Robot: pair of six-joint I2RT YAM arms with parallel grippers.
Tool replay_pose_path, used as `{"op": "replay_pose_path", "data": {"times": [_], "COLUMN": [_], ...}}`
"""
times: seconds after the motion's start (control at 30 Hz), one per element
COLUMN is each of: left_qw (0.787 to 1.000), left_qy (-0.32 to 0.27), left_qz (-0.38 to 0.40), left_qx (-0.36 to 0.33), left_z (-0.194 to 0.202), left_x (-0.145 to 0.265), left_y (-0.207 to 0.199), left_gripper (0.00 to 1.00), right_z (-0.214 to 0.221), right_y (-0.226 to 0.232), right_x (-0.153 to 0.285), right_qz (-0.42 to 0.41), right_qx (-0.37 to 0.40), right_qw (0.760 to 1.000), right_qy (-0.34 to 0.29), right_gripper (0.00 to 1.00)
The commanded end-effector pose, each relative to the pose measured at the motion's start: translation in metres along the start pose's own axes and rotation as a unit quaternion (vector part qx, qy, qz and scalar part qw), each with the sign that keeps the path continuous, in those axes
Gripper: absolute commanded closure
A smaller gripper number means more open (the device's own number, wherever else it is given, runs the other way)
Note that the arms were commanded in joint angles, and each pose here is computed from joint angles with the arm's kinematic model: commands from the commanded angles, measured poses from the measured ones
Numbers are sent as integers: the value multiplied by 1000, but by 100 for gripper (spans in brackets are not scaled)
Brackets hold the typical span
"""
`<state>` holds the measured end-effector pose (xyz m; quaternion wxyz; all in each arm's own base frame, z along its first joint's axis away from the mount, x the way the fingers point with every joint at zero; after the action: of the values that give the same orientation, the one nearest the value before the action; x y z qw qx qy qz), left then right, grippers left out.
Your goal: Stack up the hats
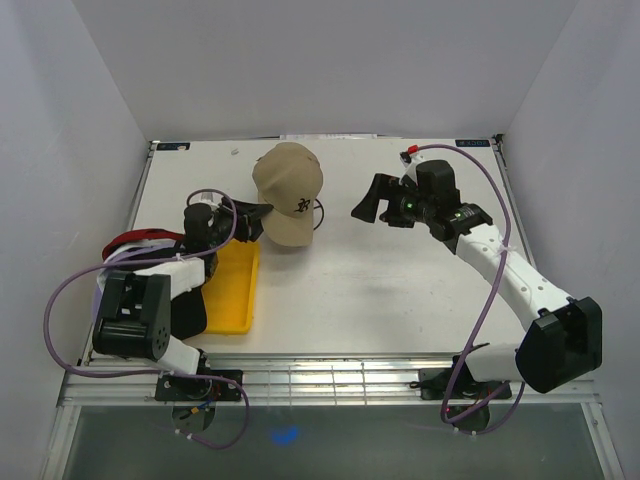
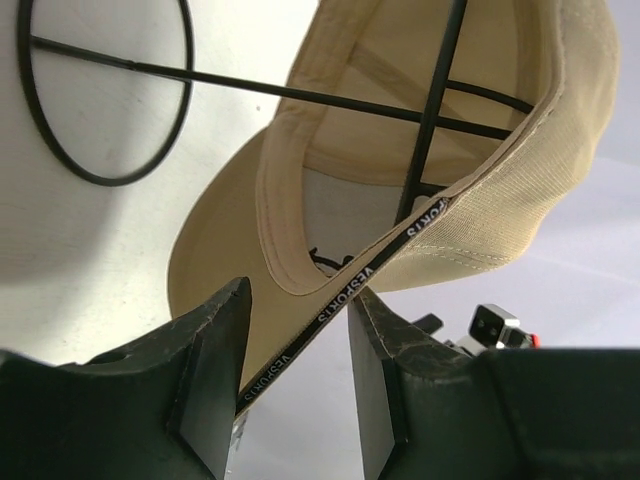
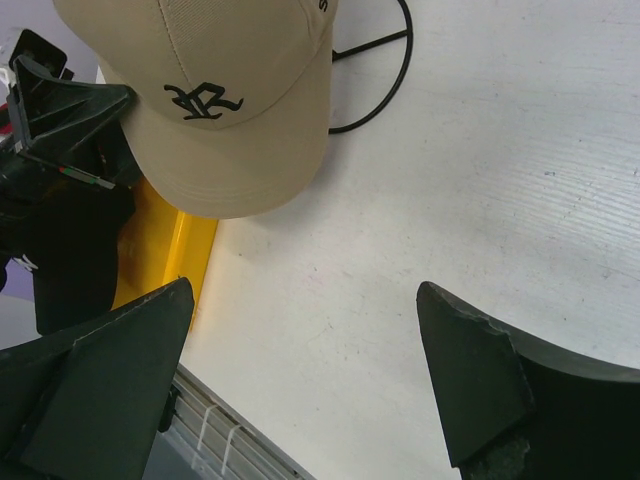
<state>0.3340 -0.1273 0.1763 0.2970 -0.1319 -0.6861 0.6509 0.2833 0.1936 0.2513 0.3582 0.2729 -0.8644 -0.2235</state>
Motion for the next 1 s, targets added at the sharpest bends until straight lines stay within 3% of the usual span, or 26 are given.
{"op": "replay_pose_path", "data": {"times": [0.0,0.3,0.97], "left_qw": [999,988,968], "left_qy": [-24,-38,-38], "left_qz": [-34,-143,-243], "left_qx": [-27,-46,-55], "left_z": [-8,-18,-25], "left_x": [1,-4,-5], "left_y": [-5,14,48], "left_gripper": [47,45,45], "right_z": [-14,-8,0], "right_y": [12,8,1], "right_x": [4,1,-1], "right_qz": [-25,-24,-16], "right_qx": [20,17,17], "right_qw": [999,999,1000], "right_qy": [-25,-18,-9], "right_gripper": [2,1,0]}}
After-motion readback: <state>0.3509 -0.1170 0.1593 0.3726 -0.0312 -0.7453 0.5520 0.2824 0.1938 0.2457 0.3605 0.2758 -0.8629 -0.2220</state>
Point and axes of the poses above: each gripper's point midway between its finger pads, its own x axis back along the fingers, its own y axis along the line the jaws close on, z = x × y, the point moved 6 cm from there along x, back along the fingers, and after that the axes turned 1 degree about -x, right-handed, at the moved point
